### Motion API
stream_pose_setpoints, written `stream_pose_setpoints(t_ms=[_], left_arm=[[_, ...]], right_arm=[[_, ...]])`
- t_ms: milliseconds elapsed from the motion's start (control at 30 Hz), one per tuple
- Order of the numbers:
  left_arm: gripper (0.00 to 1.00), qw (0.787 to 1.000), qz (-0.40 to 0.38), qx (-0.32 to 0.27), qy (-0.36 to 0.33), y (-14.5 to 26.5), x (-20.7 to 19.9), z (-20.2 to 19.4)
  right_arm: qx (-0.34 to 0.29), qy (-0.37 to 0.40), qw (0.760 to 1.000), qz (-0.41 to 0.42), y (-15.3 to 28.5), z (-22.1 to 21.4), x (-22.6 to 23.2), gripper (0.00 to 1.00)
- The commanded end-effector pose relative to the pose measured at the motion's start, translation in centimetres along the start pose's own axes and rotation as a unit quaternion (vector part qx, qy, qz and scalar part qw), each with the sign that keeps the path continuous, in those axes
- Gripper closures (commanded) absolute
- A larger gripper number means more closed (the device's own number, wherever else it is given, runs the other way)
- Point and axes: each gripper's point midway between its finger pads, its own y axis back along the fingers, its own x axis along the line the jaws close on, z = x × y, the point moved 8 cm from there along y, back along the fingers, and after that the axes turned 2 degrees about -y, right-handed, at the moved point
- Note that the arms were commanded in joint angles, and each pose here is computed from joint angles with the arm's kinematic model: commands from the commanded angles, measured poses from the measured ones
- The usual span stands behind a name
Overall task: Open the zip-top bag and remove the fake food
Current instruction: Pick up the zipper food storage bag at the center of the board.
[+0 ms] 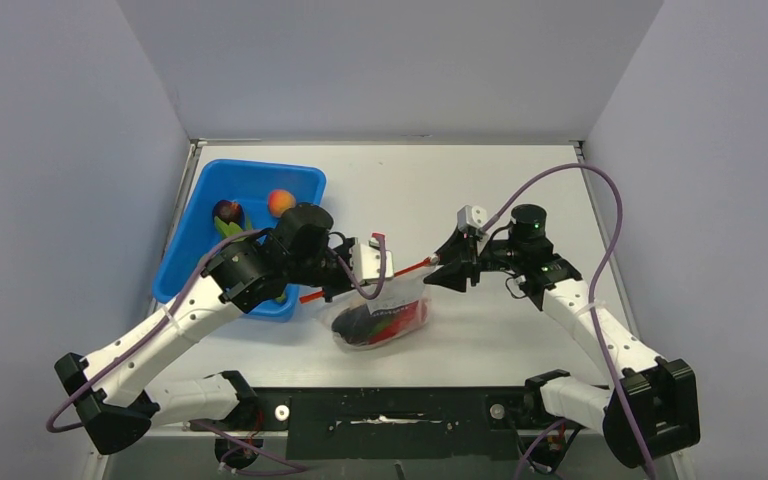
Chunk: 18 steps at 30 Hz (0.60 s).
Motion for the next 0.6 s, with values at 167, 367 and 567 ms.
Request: stream_pose_setpoints(t_ms=[167, 367, 567], left_arm=[[1.00, 0.998, 0.025, -0.056, -0.014, 1.0, 0.4, 1.7], [1.00, 0.998, 0.036, -0.057, -0.014, 1.0, 0.5, 1.6], [0.75, 0.993, 0.075, -0.090, -0.010, 1.1, 1.1, 2.2]], right_arm=[[-0.036, 0.045, 0.998, 0.019, -0.5, 2.1, -0.3, 0.77], [-0.037, 0.053, 0.998, 0.018, -0.4, 2.0, 0.0, 0.96], [-0.027, 0.039, 0.999, 0.002, -0.3, 1.3, 0.0, 1.00]])
